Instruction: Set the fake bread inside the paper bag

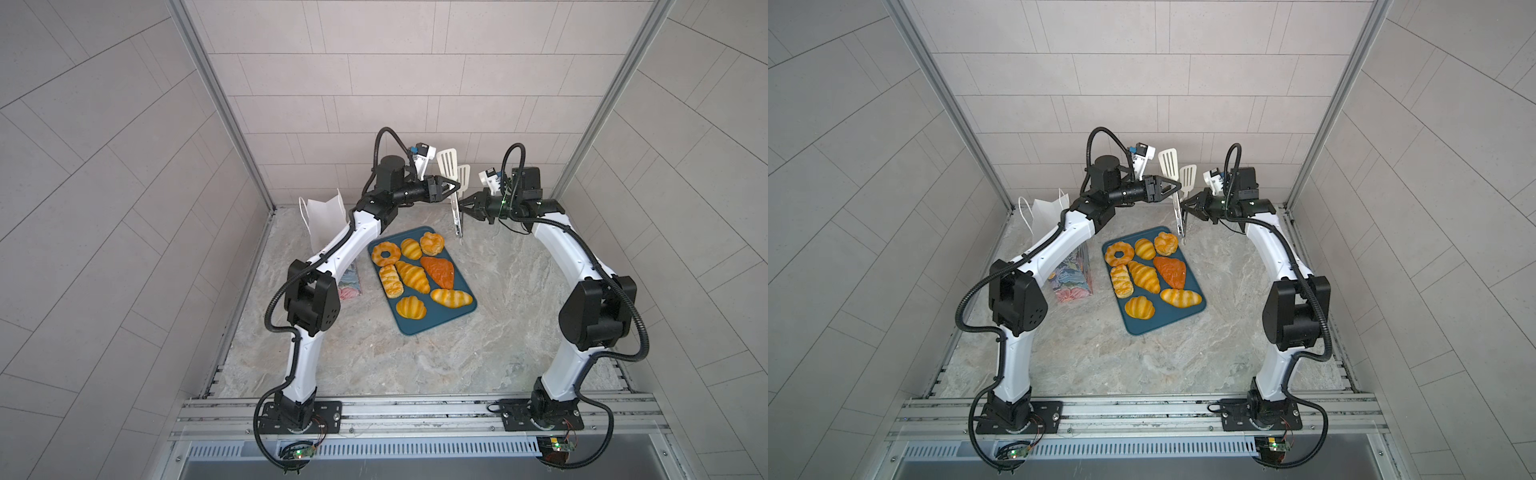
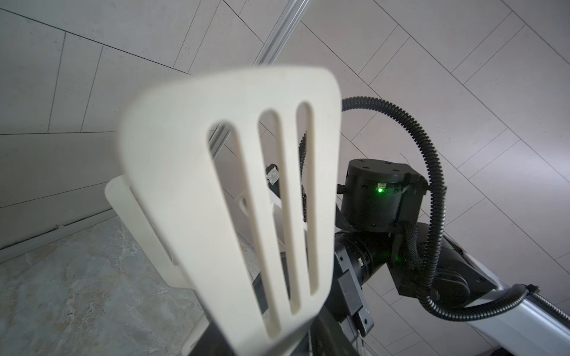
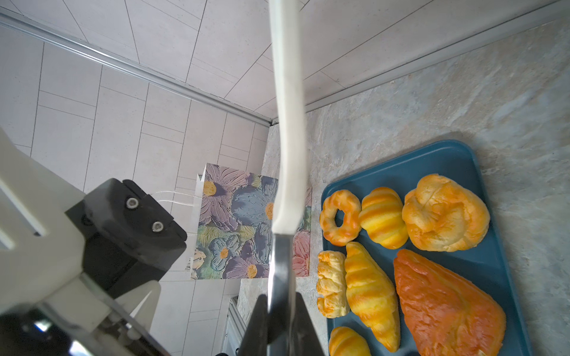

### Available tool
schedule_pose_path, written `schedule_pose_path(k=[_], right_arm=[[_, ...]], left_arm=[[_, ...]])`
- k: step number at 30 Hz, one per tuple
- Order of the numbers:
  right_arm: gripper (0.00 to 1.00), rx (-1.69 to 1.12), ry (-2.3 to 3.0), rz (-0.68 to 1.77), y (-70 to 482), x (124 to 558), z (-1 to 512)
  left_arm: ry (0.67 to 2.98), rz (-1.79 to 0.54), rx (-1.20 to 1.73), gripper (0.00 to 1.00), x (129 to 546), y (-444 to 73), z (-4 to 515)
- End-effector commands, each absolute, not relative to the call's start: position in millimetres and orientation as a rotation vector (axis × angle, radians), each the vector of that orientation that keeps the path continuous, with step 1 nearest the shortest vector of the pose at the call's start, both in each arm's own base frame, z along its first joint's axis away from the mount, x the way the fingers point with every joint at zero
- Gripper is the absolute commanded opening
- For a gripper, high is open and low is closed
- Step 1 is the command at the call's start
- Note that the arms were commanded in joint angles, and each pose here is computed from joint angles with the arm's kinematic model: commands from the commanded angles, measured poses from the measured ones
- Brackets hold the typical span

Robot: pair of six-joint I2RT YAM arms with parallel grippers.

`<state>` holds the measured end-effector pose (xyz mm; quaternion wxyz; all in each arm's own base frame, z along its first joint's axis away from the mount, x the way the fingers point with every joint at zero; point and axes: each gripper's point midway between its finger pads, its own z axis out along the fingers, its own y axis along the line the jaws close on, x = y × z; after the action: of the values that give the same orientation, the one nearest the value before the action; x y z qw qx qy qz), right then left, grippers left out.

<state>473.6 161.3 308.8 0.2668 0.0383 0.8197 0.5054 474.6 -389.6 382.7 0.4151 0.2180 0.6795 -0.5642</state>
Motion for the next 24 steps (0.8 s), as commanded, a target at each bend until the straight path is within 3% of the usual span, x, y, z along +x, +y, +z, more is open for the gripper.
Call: schedule_pose_path(k=[1, 18, 21, 24], right_arm=[[0.03, 0.021, 2.198, 1.383, 168, 469, 320], [0.11, -0.015, 2.244, 1.429, 176, 472, 314], [0.15, -0.048, 2.266, 1.409, 176, 469, 312], [0.29, -0.104, 2.279, 1.378, 174, 465, 311]], left_arm=[[1.621, -1.429, 0.589, 0.37, 469, -386, 408], [1.520, -1.486, 0.602, 0.15, 457, -384, 427], [1.508, -1.495, 0.598, 0.12, 457, -383, 428], [1.478, -1.507, 0.600, 0.09, 457, -383, 431]])
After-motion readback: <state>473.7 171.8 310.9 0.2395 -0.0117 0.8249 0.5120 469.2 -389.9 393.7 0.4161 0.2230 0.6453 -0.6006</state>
